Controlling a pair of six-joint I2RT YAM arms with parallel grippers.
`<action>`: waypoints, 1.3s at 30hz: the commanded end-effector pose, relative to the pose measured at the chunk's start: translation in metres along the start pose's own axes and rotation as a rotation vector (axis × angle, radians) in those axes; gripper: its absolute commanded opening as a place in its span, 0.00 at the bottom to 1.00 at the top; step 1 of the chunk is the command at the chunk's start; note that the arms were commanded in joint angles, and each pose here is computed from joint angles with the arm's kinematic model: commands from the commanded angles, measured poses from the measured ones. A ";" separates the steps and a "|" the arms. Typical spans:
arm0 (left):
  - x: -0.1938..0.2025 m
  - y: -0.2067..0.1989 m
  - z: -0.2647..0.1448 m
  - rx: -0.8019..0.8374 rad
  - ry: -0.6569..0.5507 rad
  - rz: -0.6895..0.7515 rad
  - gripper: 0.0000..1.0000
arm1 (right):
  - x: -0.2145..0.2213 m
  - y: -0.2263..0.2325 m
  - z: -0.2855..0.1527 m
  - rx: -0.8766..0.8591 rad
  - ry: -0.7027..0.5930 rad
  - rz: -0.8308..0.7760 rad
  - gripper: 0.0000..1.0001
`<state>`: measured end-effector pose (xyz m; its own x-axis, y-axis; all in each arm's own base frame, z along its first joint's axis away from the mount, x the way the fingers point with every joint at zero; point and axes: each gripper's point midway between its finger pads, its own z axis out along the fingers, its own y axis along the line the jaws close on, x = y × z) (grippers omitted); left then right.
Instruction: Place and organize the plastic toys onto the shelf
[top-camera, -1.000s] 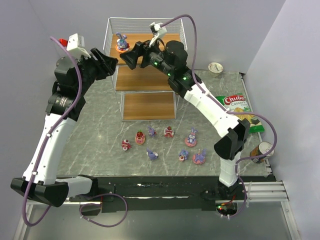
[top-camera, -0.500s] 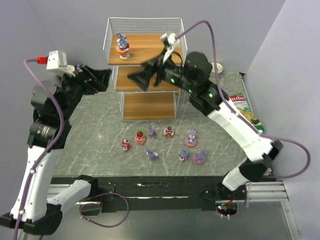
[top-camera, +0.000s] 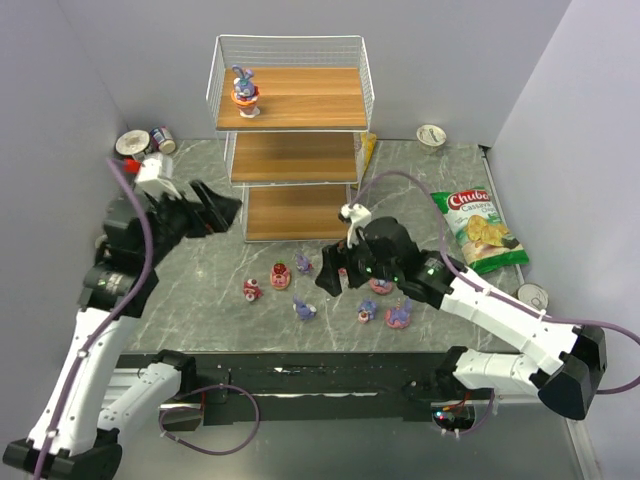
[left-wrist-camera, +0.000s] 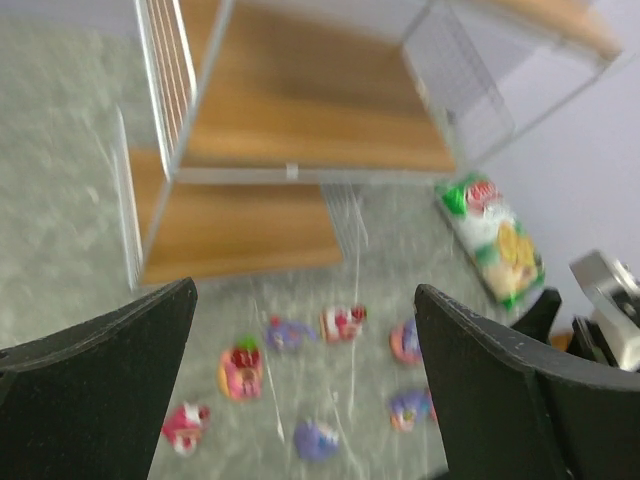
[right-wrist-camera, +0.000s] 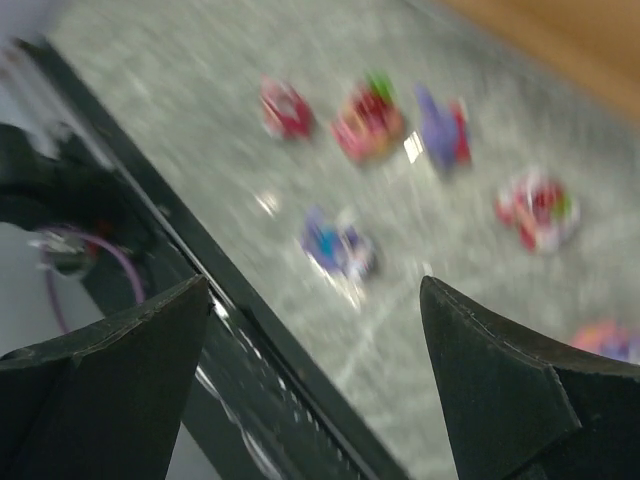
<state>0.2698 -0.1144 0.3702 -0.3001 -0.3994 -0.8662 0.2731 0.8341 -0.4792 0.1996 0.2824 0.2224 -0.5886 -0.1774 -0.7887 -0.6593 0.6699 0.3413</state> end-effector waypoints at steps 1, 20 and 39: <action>0.073 0.001 0.011 0.087 0.200 -0.136 0.98 | 0.003 -0.020 -0.007 0.127 -0.057 0.155 0.91; 0.235 -0.043 0.035 -0.057 0.758 -0.351 0.85 | 0.050 -0.070 -0.020 0.425 0.126 0.467 0.91; 0.297 -0.037 0.015 -0.216 0.902 -0.399 0.61 | 0.071 -0.089 -0.039 0.462 0.093 0.552 0.90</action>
<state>0.1838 -0.2696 0.1321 -0.9456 -0.2626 -0.1919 -0.1018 0.7994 -0.5921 0.1949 0.1870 0.1491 -0.8515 0.1880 -0.4895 -0.0196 0.9214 0.3880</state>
